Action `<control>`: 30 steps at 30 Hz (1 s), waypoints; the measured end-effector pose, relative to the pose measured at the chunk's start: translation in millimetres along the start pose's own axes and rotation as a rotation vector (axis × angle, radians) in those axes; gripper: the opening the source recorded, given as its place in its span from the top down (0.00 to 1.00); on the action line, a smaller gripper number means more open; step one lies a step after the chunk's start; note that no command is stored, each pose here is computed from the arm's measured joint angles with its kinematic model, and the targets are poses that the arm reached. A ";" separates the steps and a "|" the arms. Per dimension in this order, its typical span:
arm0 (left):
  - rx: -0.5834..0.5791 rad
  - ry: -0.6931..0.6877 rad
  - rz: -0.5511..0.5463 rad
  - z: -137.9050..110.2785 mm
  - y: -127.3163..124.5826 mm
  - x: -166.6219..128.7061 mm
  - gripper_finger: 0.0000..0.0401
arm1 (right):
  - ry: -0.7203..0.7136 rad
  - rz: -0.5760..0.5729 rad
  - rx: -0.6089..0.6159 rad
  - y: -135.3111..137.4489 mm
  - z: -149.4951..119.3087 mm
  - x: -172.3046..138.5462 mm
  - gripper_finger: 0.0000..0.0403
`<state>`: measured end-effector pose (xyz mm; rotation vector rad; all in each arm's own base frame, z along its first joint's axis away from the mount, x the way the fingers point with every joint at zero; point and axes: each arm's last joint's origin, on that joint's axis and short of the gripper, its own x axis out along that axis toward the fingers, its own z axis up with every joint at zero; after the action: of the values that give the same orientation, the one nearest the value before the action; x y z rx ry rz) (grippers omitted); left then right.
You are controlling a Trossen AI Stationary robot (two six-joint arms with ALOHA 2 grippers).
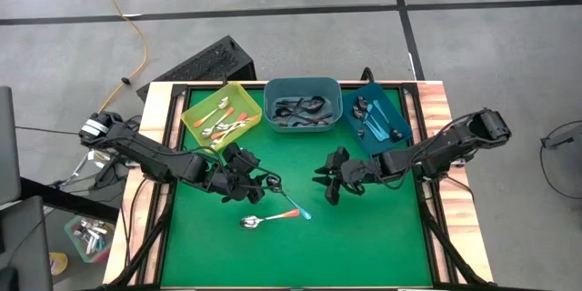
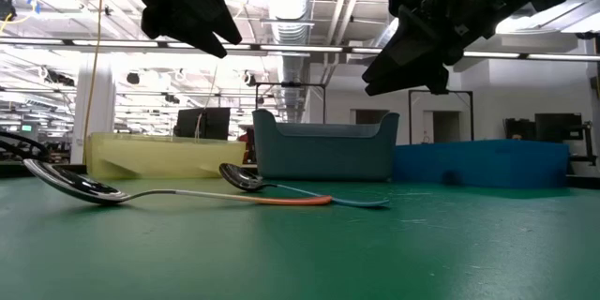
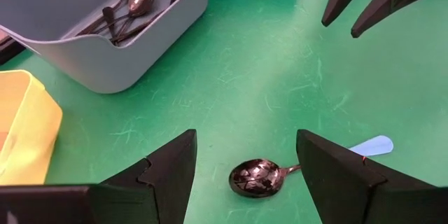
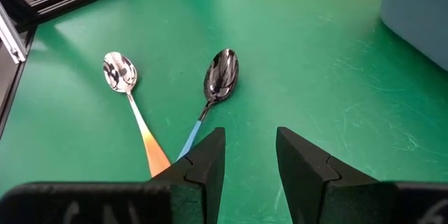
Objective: Sort silverware by color (type)
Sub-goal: Put the blue spoon into the blue bin
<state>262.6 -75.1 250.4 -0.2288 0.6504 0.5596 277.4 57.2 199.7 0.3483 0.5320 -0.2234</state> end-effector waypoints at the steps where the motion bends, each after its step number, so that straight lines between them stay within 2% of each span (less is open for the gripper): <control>1: 0.000 -0.003 0.003 0.1 0.1 0.0 0.43 | -0.001 -0.002 0.002 -0.8 0.4 0.3 0.65; 18: -0.008 -0.002 0.002 0.0 0.1 0.0 0.43 | 0.043 -0.020 0.002 -0.7 -10.3 12.2 0.65; 21: -0.017 -0.009 -0.005 1.3 -0.1 -0.3 0.43 | 0.023 0.016 0.036 2.0 -9.2 15.8 0.65; 25: -0.051 -0.096 -0.015 14.0 9.4 -17.9 0.43 | -0.025 0.085 0.008 9.0 -4.7 15.3 0.65; 30: -0.100 -0.211 -0.021 29.7 31.3 -50.4 0.43 | -0.071 0.118 -0.097 21.6 10.4 12.4 0.65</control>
<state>227.2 -59.3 304.3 -0.2663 0.4155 0.5879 299.0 71.6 207.2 0.2749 0.4487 -0.0955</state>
